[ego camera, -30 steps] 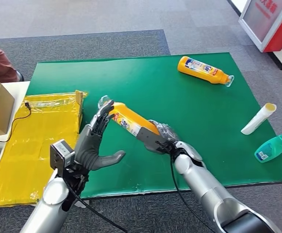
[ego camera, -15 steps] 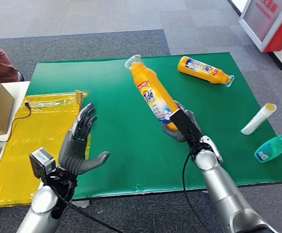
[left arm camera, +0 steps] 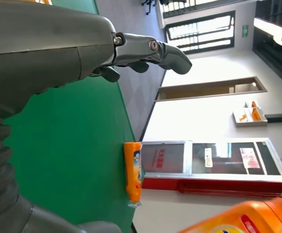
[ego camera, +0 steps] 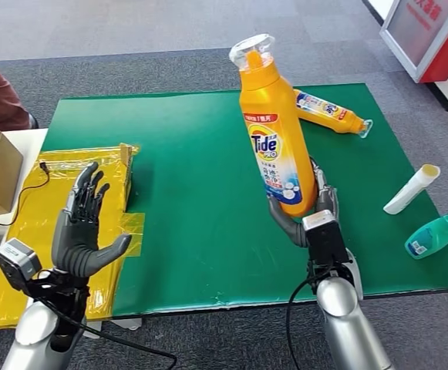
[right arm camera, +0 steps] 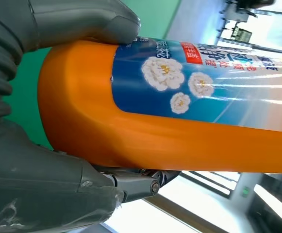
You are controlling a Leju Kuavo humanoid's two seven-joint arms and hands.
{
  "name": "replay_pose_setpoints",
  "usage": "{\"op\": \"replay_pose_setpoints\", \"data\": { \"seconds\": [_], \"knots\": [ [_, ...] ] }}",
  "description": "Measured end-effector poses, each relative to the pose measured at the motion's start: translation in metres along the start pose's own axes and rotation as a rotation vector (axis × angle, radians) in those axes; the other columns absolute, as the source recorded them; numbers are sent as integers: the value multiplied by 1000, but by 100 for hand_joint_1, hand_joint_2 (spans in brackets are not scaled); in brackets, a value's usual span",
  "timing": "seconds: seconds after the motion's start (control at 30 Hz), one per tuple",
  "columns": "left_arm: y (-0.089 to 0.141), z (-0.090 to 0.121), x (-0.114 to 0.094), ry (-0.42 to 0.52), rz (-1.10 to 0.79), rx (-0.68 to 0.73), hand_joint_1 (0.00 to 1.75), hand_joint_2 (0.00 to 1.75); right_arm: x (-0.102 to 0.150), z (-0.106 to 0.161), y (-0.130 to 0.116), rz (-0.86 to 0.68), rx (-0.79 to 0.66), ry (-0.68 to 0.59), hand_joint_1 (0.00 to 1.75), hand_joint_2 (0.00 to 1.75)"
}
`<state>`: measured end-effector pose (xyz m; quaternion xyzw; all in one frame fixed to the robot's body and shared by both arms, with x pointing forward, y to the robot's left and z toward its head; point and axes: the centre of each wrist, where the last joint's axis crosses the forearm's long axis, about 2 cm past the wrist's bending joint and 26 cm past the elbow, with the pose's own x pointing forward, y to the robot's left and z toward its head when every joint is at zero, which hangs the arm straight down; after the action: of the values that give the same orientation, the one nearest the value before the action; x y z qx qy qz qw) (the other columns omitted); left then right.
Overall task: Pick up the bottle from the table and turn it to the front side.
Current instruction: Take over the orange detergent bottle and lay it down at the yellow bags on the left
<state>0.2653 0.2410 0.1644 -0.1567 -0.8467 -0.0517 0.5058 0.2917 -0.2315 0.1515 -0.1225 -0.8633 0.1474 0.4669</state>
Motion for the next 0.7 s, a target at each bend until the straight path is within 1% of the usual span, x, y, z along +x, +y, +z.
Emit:
{"op": "replay_pose_setpoints", "data": {
  "seconds": [0.17, 0.37, 0.5, 0.7],
  "knots": [
    [6, -7, 8, -22, 23, -36, 0, 175, 22, 6, 14, 65, -43, -123, 175, 175],
    [5, -17, 13, -32, 147, -124, 0, 175, 40, 8, 29, 299, -125, -266, 175, 175],
    [1, -25, 16, -46, 249, -218, 0, 175, 46, 2, 35, 395, -170, -332, 175, 175],
    [-7, -34, 18, -48, 283, -303, 0, 175, 47, -7, 39, 474, -170, -393, 175, 175]
  ]
}}
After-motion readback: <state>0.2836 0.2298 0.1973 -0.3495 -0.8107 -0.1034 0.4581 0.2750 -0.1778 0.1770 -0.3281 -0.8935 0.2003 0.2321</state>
